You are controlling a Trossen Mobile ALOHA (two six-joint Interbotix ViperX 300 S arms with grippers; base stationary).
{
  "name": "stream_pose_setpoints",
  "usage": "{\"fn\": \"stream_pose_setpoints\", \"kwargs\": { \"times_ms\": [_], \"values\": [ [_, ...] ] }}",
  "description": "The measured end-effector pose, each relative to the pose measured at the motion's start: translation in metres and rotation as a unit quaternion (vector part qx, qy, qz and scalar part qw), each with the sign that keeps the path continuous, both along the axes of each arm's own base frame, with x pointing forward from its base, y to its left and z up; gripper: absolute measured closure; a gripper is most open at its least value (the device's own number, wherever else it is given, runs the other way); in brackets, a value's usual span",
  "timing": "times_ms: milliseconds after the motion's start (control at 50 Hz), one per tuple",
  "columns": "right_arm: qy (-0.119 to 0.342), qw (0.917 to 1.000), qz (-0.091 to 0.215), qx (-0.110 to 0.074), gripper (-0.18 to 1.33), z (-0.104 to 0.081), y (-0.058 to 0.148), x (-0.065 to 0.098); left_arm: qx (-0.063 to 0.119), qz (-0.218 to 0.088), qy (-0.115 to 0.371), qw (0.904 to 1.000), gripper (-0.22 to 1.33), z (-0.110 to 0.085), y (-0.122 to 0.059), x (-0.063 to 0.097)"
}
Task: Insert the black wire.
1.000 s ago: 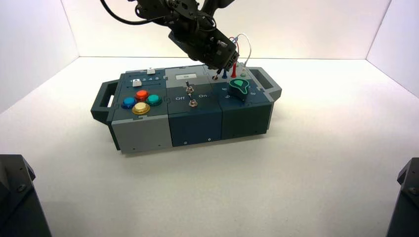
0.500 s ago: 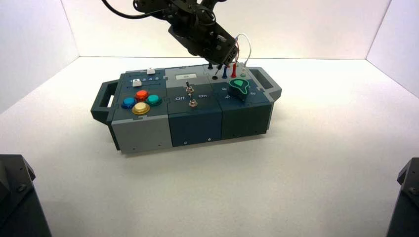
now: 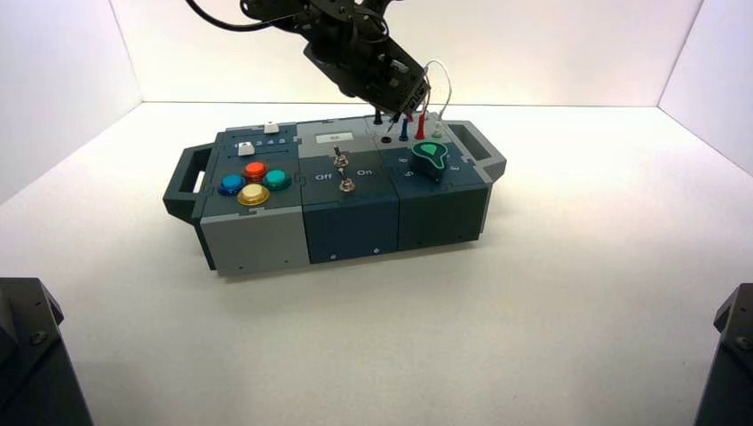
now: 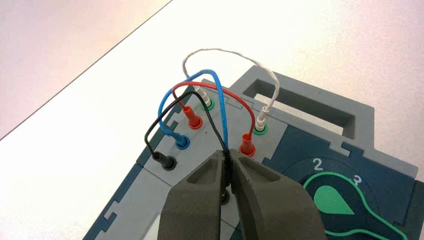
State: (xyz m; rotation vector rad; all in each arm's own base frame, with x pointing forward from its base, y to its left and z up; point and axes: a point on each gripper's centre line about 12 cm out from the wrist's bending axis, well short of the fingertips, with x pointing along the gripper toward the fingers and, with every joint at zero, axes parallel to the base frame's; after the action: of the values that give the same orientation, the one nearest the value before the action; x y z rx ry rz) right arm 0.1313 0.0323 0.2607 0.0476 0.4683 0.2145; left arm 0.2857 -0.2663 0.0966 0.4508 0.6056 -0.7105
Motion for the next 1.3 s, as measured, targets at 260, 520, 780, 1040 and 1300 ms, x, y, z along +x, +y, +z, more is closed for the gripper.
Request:
{"fn": "stream_pose_setpoints", "kwargs": {
  "times_ms": [260,520,780,1040,1300],
  "values": [
    [0.001,1.0000,-0.001,0.000,1.28,-0.0002,-0.0002,0.0002,0.002,0.001,0.001,1.0000,1.18,-0.0037,-0.0002,0.0007],
    [0.001,1.0000,0.000,0.000,1.28,-0.0002,0.0000,0.0002,0.003,0.002,0.003,1.0000,1.19,-0.0055,0.0000,0.0006],
    [0.001,1.0000,-0.001,-0.001,1.28,-0.0002,-0.0003,0.0003,0.003,0.002,0.004,1.0000,1.19,-0.0061,0.0000,0.0005],
    [0.001,1.0000,-0.001,-0.001,1.28,-0.0002,-0.0003,0.0003,0.003,0.004,0.005,1.0000,1.19,-0.0072,0.0001,0.0006],
    [0.000,1.0000,-0.002,-0.001,1.28,0.0000,-0.0004,0.0004,0.003,0.004,0.006,1.0000,1.19,-0.0076,0.0004,0.0002]
  ]
}}
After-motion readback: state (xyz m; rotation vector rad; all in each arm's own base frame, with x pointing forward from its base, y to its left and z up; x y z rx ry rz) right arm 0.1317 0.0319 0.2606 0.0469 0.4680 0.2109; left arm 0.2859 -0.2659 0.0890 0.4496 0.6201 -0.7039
